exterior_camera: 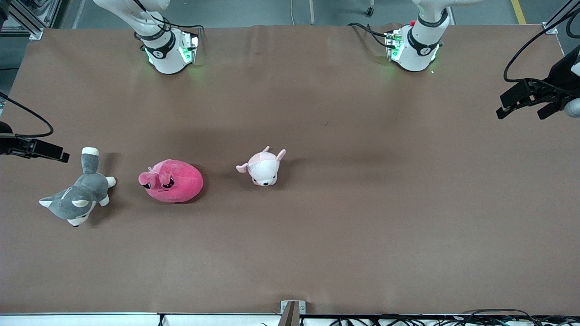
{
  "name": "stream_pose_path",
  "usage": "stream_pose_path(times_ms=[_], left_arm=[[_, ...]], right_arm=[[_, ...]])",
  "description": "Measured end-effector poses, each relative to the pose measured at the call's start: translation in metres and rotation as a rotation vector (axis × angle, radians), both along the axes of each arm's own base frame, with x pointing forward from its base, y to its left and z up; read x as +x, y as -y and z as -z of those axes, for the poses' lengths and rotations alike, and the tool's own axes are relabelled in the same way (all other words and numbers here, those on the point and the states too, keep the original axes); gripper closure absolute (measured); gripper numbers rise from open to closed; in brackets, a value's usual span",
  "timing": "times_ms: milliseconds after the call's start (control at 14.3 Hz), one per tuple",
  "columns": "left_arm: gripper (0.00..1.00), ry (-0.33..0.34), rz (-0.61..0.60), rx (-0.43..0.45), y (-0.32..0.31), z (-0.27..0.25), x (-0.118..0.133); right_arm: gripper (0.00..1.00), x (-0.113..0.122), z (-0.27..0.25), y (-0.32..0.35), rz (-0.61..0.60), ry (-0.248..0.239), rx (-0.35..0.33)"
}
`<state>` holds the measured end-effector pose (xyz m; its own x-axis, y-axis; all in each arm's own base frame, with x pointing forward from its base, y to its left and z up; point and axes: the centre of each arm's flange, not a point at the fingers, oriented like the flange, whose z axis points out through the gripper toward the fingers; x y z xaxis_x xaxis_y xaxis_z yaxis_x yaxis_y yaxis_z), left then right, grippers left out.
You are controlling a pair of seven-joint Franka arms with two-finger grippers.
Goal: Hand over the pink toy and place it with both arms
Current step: 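Open the right gripper and raise it away from the pink toy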
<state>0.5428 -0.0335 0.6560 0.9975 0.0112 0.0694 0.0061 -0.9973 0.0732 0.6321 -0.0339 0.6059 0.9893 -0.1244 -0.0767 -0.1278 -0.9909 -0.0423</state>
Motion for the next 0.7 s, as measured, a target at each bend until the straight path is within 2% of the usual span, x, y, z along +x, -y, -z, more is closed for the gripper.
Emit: stream_pose_path(times_ms=[349, 489, 699], left_arm=[[0.00, 0.000, -0.007, -0.002, -0.004, 0.000, 0.000], [0.00, 0.000, -0.007, -0.002, -0.005, 0.000, 0.000], [0.00, 0.000, -0.007, -0.002, -0.005, 0.000, 0.000]], right_arm=[[0.00, -0.024, -0.031, 0.002, -0.035, 0.110, -0.016], [0.00, -0.034, -0.036, 0.002, -0.050, 0.122, -0.018], [0.00, -0.037, -0.031, 0.002, -0.051, 0.114, -0.018]])
